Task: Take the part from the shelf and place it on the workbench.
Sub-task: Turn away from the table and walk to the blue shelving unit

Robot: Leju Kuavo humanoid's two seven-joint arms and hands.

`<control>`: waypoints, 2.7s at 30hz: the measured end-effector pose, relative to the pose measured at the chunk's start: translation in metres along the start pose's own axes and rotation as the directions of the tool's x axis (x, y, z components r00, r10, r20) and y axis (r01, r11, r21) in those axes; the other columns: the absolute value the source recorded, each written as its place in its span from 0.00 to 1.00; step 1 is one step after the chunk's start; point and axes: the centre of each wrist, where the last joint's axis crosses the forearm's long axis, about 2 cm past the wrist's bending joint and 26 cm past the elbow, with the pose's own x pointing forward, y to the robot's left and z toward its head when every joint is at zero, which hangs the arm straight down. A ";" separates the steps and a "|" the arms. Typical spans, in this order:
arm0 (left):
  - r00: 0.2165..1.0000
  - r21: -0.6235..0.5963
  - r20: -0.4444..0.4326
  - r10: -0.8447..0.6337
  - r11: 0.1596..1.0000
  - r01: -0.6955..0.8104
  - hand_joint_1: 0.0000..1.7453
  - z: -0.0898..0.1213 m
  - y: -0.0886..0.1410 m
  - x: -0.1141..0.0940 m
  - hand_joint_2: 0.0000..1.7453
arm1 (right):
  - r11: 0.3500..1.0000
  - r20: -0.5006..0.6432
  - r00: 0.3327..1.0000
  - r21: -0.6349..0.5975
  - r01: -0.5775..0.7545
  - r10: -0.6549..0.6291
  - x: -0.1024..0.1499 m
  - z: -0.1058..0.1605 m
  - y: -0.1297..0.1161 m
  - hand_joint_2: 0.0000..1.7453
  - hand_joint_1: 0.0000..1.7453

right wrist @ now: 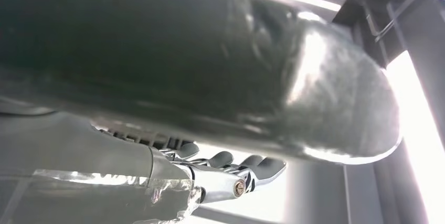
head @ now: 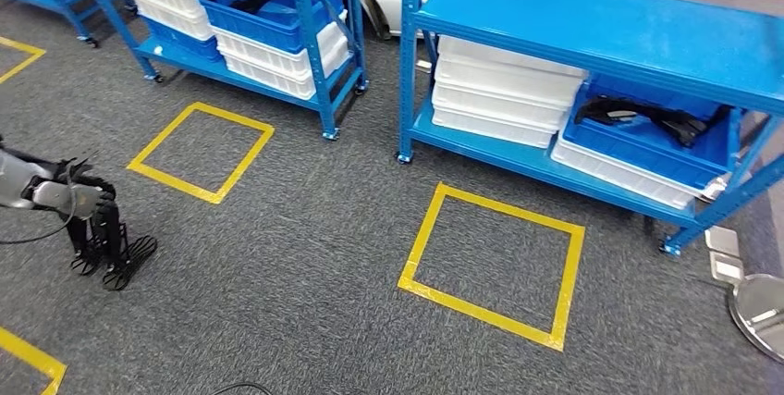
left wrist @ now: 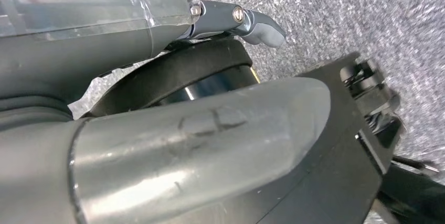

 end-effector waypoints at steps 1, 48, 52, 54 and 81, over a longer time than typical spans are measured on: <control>1.000 0.000 -0.002 0.000 1.000 0.000 0.00 0.000 0.000 -0.001 0.00 | 1.000 0.001 1.000 0.000 0.000 0.000 0.000 0.000 0.000 0.00 0.00; 0.997 -0.013 -0.062 -0.045 0.999 0.044 0.00 0.000 0.000 0.003 1.00 | 0.959 -0.994 -0.034 0.087 0.271 0.099 -0.156 0.230 0.022 0.00 0.00; 0.996 0.008 -0.076 -0.038 0.999 0.039 0.00 0.000 0.000 0.003 1.00 | 0.885 -0.845 -0.338 0.287 0.368 0.414 -0.139 0.330 0.029 0.00 0.00; 0.996 0.024 -0.076 -0.037 0.999 0.039 0.00 0.000 0.001 0.004 1.00 | 0.828 -0.751 -0.392 0.365 0.425 0.532 -0.128 0.358 0.026 0.00 0.00; 0.997 0.019 -0.065 -0.039 0.999 0.040 0.00 0.001 0.002 -0.006 0.00 | 0.291 -0.329 -0.054 0.734 0.614 0.943 -0.114 0.417 -0.032 0.00 0.00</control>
